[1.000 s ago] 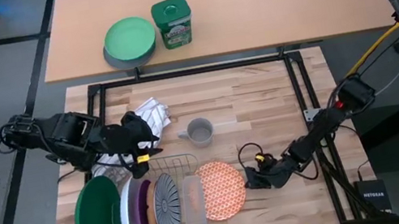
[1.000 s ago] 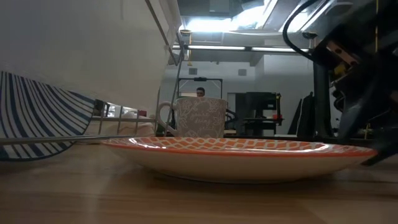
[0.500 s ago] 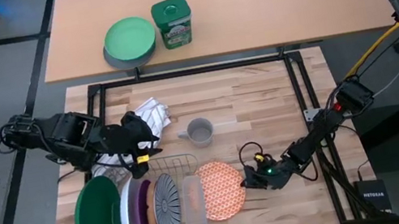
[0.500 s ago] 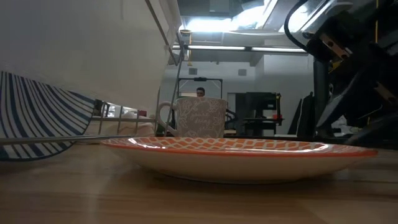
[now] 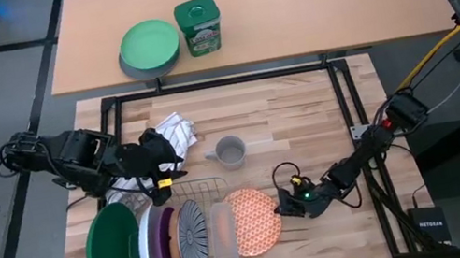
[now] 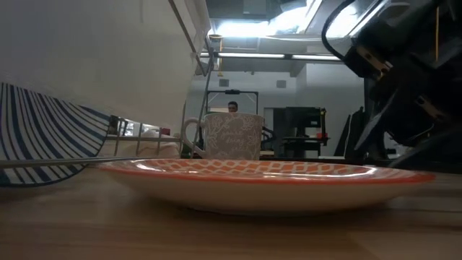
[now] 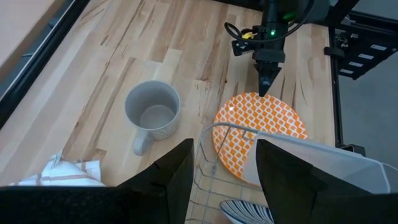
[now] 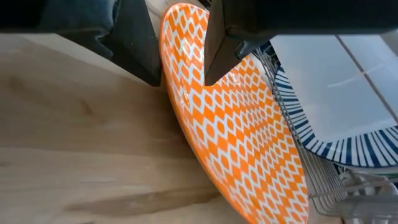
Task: Sort dishes
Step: Put the orange patterned plate into the dish rack
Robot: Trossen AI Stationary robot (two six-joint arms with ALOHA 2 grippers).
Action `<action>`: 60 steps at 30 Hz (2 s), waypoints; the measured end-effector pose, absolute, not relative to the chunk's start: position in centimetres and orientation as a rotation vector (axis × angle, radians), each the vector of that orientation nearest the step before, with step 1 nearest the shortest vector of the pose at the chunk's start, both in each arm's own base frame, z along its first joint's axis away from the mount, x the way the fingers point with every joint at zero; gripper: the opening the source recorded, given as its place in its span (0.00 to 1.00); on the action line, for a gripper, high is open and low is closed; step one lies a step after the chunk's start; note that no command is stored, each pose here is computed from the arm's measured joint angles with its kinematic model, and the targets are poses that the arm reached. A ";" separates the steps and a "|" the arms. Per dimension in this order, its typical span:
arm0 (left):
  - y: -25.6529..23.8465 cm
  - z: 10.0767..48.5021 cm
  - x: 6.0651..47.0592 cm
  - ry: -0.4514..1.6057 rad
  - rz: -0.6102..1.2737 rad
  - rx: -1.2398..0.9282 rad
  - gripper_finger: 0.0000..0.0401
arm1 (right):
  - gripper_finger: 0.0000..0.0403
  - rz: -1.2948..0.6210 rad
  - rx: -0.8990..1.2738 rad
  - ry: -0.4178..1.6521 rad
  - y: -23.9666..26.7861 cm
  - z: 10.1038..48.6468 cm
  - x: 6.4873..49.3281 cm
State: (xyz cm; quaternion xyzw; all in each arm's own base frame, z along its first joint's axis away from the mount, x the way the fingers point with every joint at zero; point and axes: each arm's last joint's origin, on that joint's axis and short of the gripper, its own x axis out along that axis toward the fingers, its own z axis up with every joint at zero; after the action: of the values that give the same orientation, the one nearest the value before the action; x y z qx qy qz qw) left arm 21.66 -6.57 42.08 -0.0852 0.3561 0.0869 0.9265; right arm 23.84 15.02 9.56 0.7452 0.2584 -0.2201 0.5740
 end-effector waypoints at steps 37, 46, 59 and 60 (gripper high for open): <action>-6.6 42.1 21.7 0.730 0.177 -0.174 0.40 | 0.31 -0.483 1.705 0.717 15.6 10.4 27.0; -6.6 42.1 21.7 0.731 0.177 -0.173 0.40 | 0.31 -0.437 1.707 0.708 16.7 11.0 28.8; -6.6 42.1 21.7 0.731 0.177 -0.172 0.40 | 0.06 -0.410 1.721 0.632 16.7 11.6 29.1; -6.6 42.1 21.7 0.731 0.176 -0.172 0.40 | 0.04 -0.403 1.714 0.632 16.8 11.6 29.2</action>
State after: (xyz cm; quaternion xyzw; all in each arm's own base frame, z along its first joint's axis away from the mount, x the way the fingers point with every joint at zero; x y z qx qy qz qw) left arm 21.65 -6.59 42.08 -0.0840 0.3564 0.0861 0.9266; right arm 29.16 16.77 11.62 0.7373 0.2721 -0.1735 0.5935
